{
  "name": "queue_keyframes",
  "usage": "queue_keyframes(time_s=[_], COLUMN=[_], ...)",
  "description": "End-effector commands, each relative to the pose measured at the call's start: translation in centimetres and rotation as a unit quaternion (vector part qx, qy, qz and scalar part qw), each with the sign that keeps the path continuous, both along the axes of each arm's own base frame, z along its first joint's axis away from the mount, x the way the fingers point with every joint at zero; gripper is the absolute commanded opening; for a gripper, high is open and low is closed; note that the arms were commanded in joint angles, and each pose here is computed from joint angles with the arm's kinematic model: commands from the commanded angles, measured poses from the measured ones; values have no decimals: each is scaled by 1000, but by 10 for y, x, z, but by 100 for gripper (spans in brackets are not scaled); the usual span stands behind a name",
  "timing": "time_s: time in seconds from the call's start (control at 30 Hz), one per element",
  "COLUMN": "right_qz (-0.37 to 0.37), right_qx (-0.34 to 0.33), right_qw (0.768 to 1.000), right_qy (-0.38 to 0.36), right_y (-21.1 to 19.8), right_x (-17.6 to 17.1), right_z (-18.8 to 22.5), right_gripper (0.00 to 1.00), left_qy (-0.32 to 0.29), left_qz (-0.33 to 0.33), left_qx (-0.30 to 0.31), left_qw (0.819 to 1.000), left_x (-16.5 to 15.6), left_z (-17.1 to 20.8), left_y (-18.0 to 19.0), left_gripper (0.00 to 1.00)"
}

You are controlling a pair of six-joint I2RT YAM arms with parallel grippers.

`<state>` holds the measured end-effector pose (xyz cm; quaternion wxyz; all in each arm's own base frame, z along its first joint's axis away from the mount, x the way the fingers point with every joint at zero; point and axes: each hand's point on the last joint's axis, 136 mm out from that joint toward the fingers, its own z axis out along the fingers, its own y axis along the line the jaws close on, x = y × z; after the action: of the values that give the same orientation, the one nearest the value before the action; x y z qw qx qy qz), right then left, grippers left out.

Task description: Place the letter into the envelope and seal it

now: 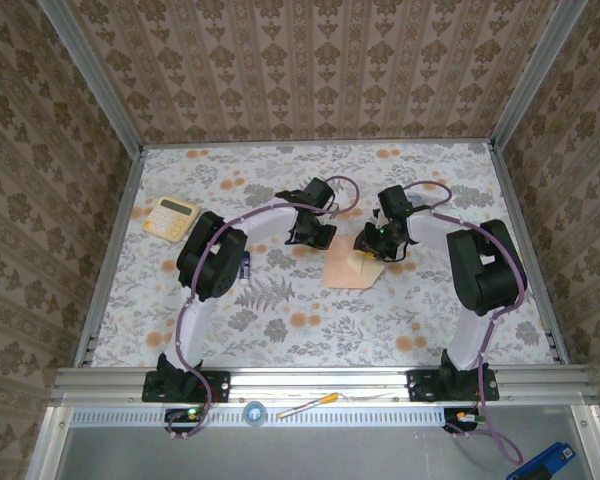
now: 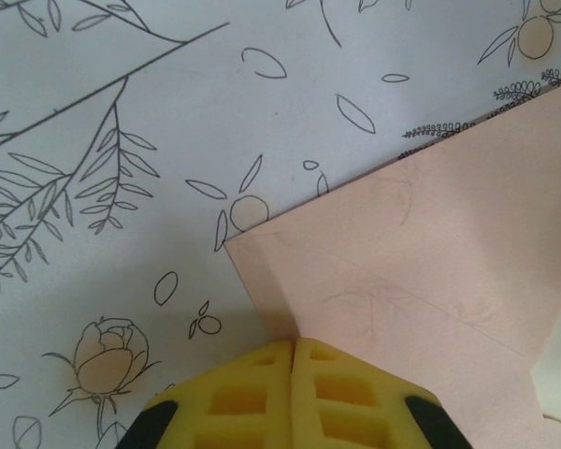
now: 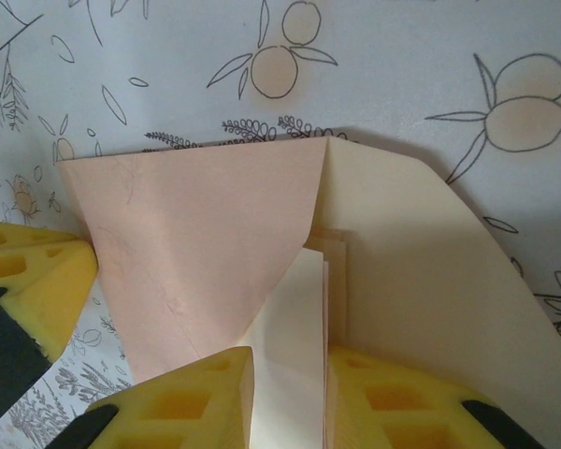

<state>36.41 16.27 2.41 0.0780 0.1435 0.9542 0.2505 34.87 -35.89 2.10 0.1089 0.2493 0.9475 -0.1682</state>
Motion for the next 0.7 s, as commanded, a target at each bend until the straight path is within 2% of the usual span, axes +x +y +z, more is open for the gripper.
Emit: queue_keyframes(time_s=[0.0,0.47,0.67], right_qz=[11,28,27], right_qx=[2,14,-9], right_qw=[1000,999,999], right_qy=[-1,-13,-14], right_y=[3,17,7], right_x=[7,16,13], right_z=[-2,-1,2], right_gripper=[27,27,27], left_qy=[94,95,95], left_qz=[-1,-4,-6], left_qx=[110,112,113], left_qw=[989,989,989], left_x=[-45,-44,-43], left_z=[-60,-61,-61], left_y=[41,40,40], left_gripper=[0,0,0])
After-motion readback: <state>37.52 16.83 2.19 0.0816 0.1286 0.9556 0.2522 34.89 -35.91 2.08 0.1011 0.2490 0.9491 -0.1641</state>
